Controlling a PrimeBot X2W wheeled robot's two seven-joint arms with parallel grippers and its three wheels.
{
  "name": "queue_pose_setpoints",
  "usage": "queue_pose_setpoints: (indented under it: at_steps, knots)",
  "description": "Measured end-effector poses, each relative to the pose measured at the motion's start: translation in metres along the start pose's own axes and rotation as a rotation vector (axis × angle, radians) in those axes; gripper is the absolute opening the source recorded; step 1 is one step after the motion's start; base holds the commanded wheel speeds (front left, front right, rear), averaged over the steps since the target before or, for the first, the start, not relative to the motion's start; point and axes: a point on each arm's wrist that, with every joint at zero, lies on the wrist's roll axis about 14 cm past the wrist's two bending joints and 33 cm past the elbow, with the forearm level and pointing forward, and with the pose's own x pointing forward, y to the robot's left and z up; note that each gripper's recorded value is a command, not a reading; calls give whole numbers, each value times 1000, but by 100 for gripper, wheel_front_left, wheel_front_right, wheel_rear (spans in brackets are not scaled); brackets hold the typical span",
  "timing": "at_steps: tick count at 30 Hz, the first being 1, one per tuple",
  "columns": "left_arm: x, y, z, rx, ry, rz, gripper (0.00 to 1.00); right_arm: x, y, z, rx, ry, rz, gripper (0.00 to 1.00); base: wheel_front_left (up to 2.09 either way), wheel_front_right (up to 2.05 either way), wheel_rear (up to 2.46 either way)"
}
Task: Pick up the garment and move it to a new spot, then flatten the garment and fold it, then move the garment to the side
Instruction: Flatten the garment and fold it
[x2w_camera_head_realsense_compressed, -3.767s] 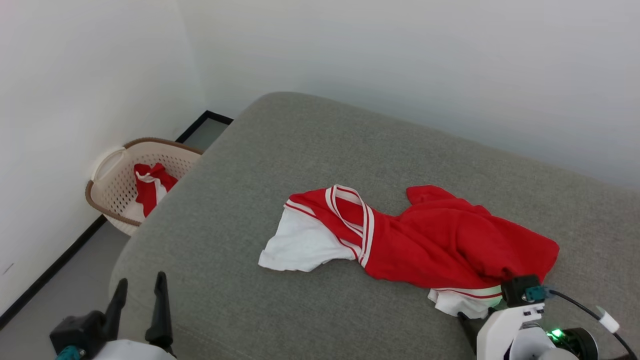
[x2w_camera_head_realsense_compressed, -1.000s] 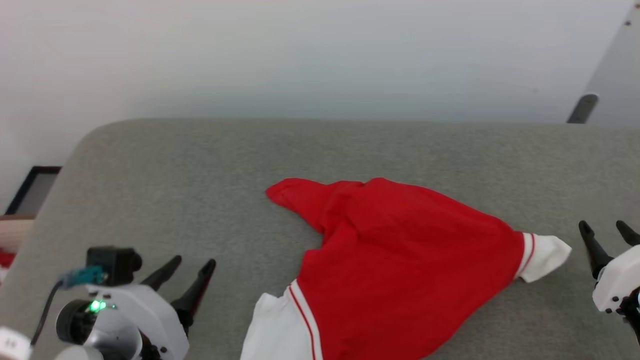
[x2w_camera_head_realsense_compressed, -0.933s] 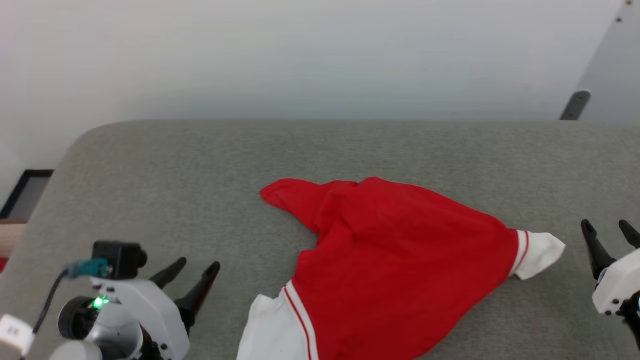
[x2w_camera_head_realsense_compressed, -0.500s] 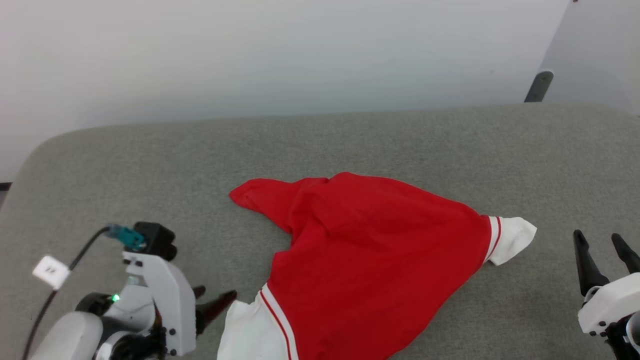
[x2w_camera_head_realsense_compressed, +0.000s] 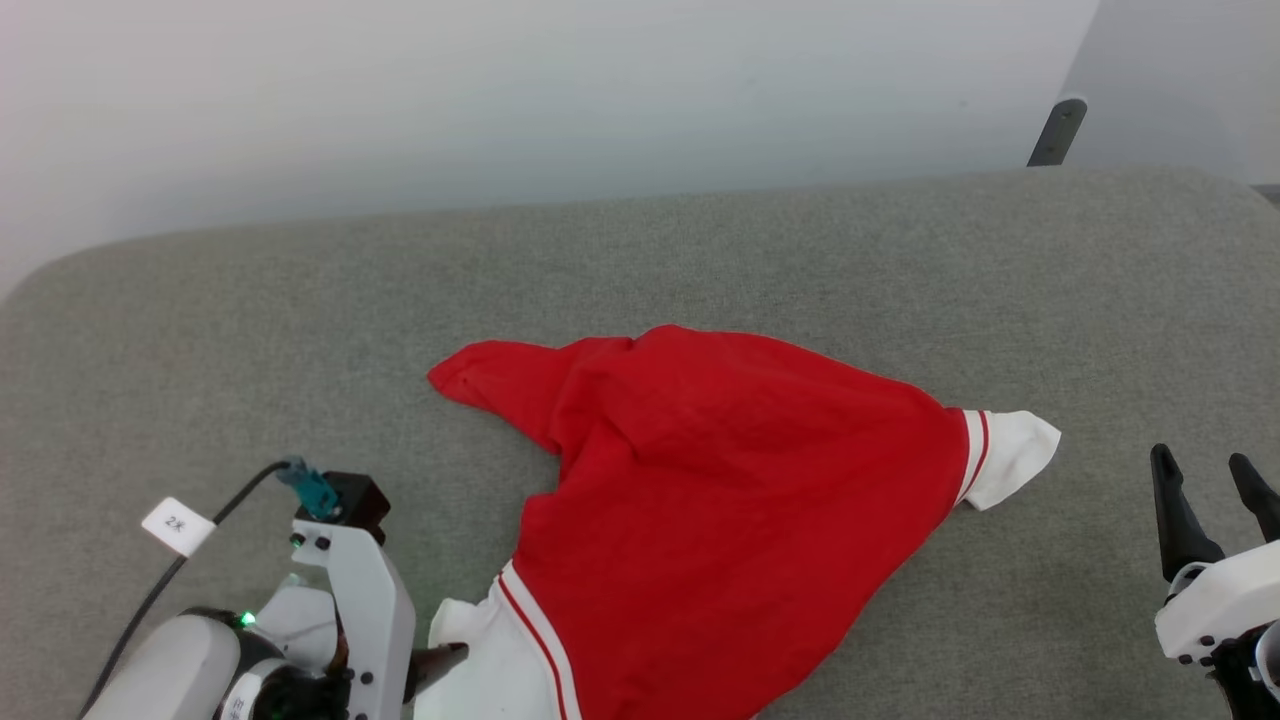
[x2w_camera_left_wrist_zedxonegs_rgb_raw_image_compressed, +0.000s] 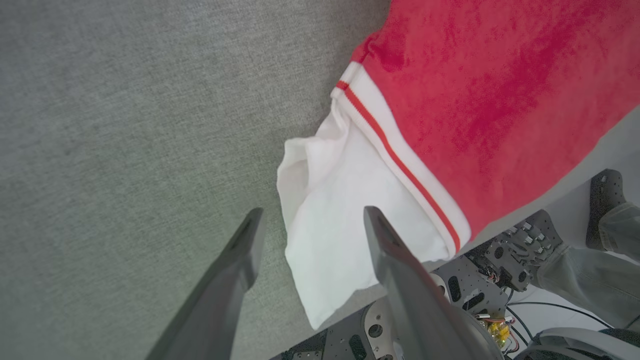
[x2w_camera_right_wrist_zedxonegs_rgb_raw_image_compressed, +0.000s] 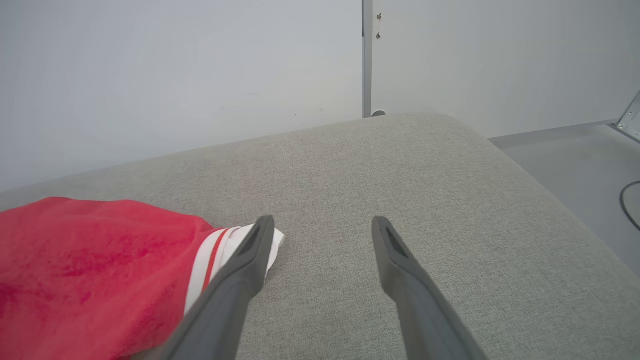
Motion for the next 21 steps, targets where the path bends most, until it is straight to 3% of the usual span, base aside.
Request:
queue_pose_setpoints:
  at_steps: [11, 13, 14, 15, 17, 21]
  knots:
    - [32, 13, -9, -39, 47, -3, 100, 5, -1, -6, -1, 19, -9, 100, 0, 0, 0]
    - [36, 16, -8, -45, 49, 1, 80, 6, 0, -7, 2, 21, -9, 100, 0, 0, 0]
    - [38, 19, -8, -40, 53, 8, 47, 7, 0, -7, 1, 23, -8, 100, 0, 0, 0]
    - [40, 22, -9, -43, 61, 15, 28, 8, 1, -7, 1, 23, -7, 100, 0, 0, 0]
    - [42, 27, -9, -41, 69, 24, 0, 10, 1, -7, 2, 24, -7, 100, 0, 0, 0]
    - [49, 30, -8, -52, 67, 15, 0, 13, 2, -8, 3, 25, -5, 100, 0, 0, 0]
